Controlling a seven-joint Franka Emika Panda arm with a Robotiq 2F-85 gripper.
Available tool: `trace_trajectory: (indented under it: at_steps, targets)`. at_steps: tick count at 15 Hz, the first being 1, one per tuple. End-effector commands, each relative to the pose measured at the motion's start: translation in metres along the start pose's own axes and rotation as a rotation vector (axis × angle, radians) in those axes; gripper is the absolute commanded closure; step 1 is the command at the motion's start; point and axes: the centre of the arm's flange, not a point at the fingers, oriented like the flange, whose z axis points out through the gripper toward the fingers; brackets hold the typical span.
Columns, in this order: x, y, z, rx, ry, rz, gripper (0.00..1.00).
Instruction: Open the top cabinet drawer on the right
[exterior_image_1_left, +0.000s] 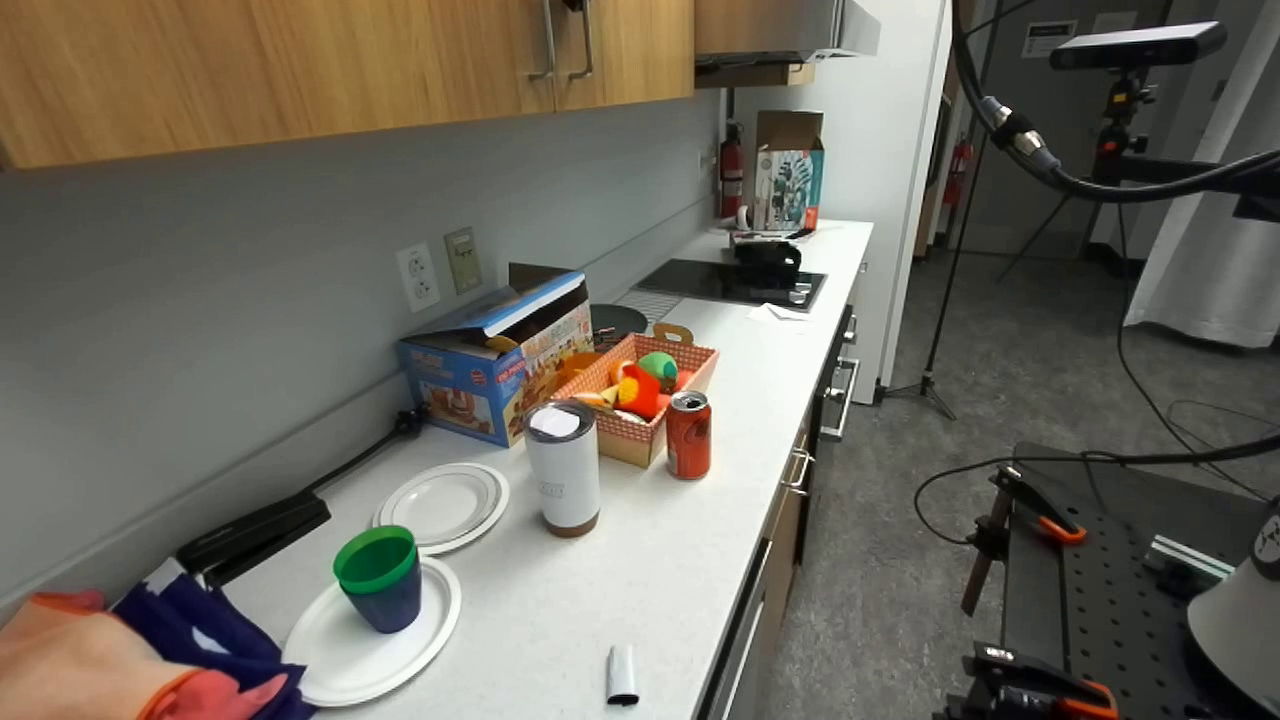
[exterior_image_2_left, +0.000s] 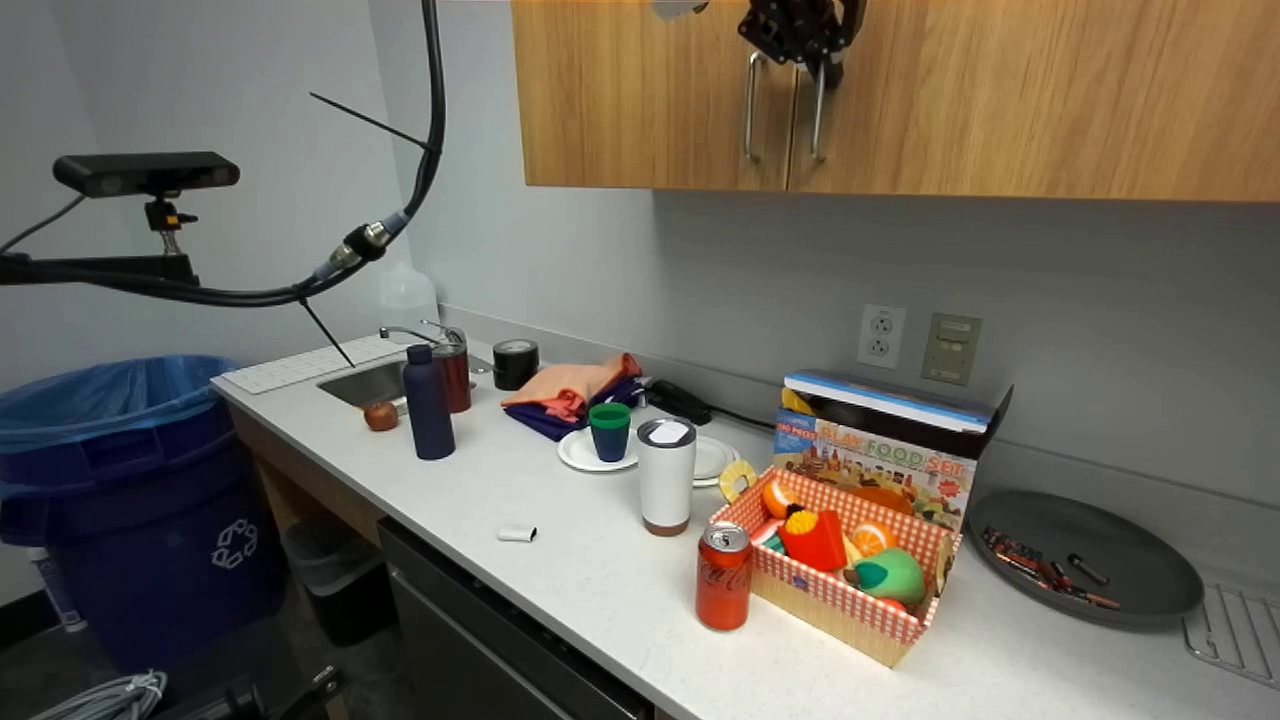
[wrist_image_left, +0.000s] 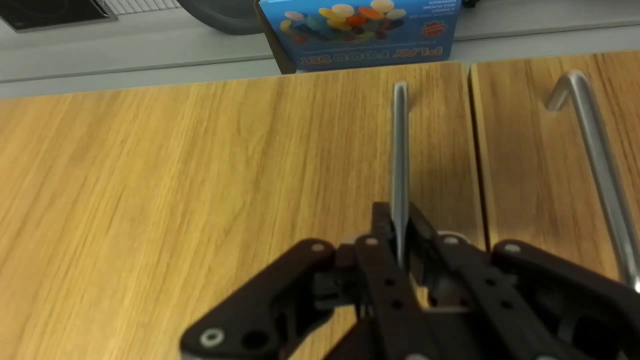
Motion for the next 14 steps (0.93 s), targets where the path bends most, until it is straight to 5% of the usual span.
trace_trajectory:
  at_steps: [1,6,14]
  targets:
    - [-0.012,0.014,-0.005,-0.081,-0.031,0.046,0.97]
    - [-0.039,0.030,-0.013,-0.229,-0.032,0.122,0.97]
    - [-0.090,0.058,-0.045,-0.305,-0.051,0.204,0.97]
